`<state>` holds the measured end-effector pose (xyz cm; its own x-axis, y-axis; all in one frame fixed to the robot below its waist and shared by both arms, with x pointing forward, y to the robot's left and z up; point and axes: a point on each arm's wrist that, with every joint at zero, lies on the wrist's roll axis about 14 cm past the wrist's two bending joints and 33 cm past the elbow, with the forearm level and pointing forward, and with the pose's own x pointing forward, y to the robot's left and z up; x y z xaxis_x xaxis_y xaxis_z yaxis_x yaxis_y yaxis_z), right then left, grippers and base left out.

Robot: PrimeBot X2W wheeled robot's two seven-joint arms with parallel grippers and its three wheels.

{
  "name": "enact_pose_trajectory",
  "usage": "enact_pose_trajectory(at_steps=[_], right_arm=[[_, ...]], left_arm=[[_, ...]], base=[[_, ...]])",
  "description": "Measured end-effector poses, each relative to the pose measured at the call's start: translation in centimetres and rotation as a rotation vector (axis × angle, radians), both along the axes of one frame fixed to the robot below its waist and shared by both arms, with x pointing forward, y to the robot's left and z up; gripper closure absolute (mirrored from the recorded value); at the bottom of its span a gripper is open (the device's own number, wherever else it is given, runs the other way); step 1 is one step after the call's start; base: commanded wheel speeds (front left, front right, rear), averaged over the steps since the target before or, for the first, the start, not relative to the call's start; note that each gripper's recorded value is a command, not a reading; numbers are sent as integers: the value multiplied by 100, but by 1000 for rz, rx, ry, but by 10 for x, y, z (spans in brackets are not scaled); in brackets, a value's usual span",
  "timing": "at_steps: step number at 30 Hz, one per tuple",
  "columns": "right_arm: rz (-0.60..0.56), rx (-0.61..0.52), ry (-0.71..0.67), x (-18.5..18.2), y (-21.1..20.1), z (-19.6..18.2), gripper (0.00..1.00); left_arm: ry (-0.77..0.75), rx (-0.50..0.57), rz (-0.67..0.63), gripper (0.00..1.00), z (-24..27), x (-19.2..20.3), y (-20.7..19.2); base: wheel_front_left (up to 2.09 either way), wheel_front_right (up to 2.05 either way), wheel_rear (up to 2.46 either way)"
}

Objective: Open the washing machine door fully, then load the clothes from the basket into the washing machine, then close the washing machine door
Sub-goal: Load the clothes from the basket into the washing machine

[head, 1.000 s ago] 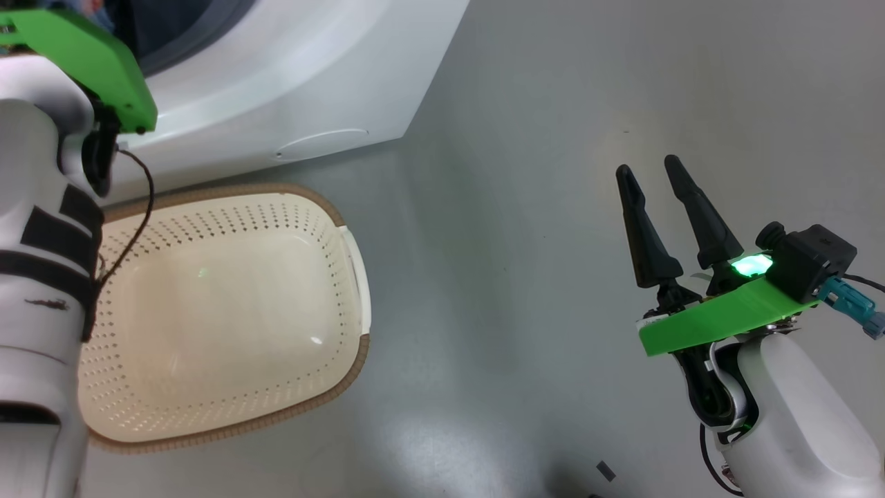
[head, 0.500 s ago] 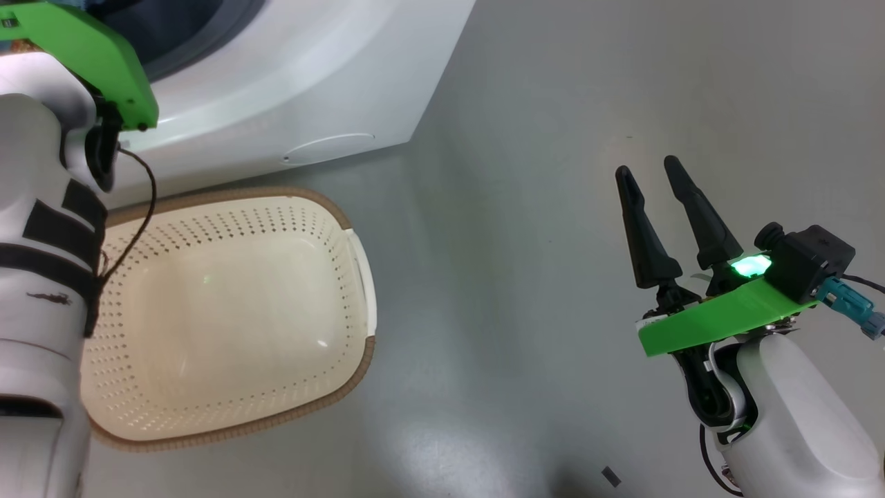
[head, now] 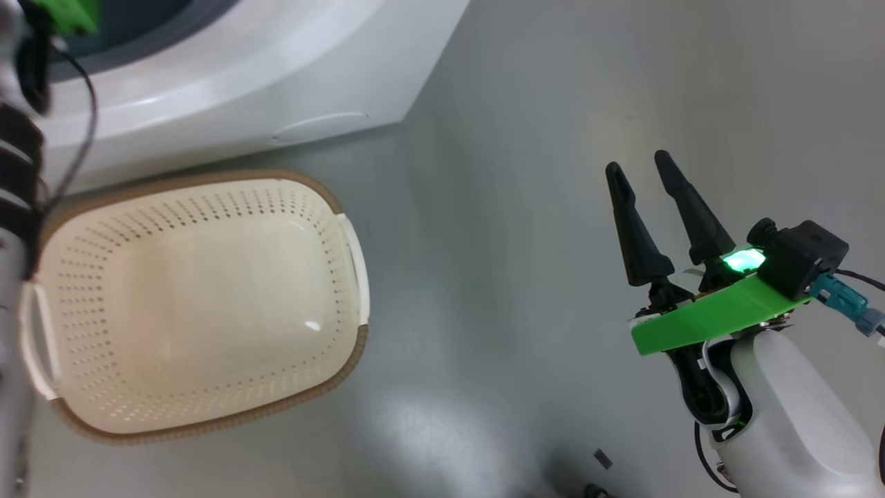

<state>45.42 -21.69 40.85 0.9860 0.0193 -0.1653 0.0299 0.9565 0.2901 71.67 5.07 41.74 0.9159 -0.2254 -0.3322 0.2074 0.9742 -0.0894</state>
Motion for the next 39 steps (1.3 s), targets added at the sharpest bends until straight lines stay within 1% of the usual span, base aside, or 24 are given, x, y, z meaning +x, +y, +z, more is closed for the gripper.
enact_pose_trajectory(at_steps=[3,6,10,14,17,18,19,20,23,27,34,39], right_arm=[[-8,2,21,-1,-1,-8,0],[-25,3,46,-3,-3,-18,0],[-44,-3,64,-6,-9,-24,0],[-58,-7,83,-8,-12,-31,0],[-64,-3,86,-8,-12,-32,0],[-63,-4,82,-7,-12,-31,0],[-62,-5,78,-6,-12,-29,0],[-61,-6,72,-5,-12,-28,0],[-59,-5,65,-4,-12,-24,0],[-55,-4,58,-4,-10,-22,0],[-42,-6,41,-3,-9,-15,0],[-31,-6,21,-2,-7,-7,0]], left_arm=[[-66,-5,0,100,10,16,-1],[-171,-18,-3,100,23,34,-6],[-299,-71,-5,100,44,49,-14],[-344,-113,-1,100,49,54,-23],[-349,-125,14,100,46,56,-23],[-341,-119,17,76,42,55,-22],[-320,-112,19,45,34,53,-21],[-295,-102,21,0,26,50,-20],[-186,-69,27,0,4,44,-16],[-93,-42,27,0,-9,37,-15],[-83,-48,34,0,2,33,-10],[-123,-83,20,0,17,26,-13]], base=[[0,0,0],[0,0,0],[0,0,0],[0,0,0],[0,0,0],[0,0,0],[0,0,0],[0,0,0],[0,0,0],[0,0,0],[0,0,0],[0,0,0]])
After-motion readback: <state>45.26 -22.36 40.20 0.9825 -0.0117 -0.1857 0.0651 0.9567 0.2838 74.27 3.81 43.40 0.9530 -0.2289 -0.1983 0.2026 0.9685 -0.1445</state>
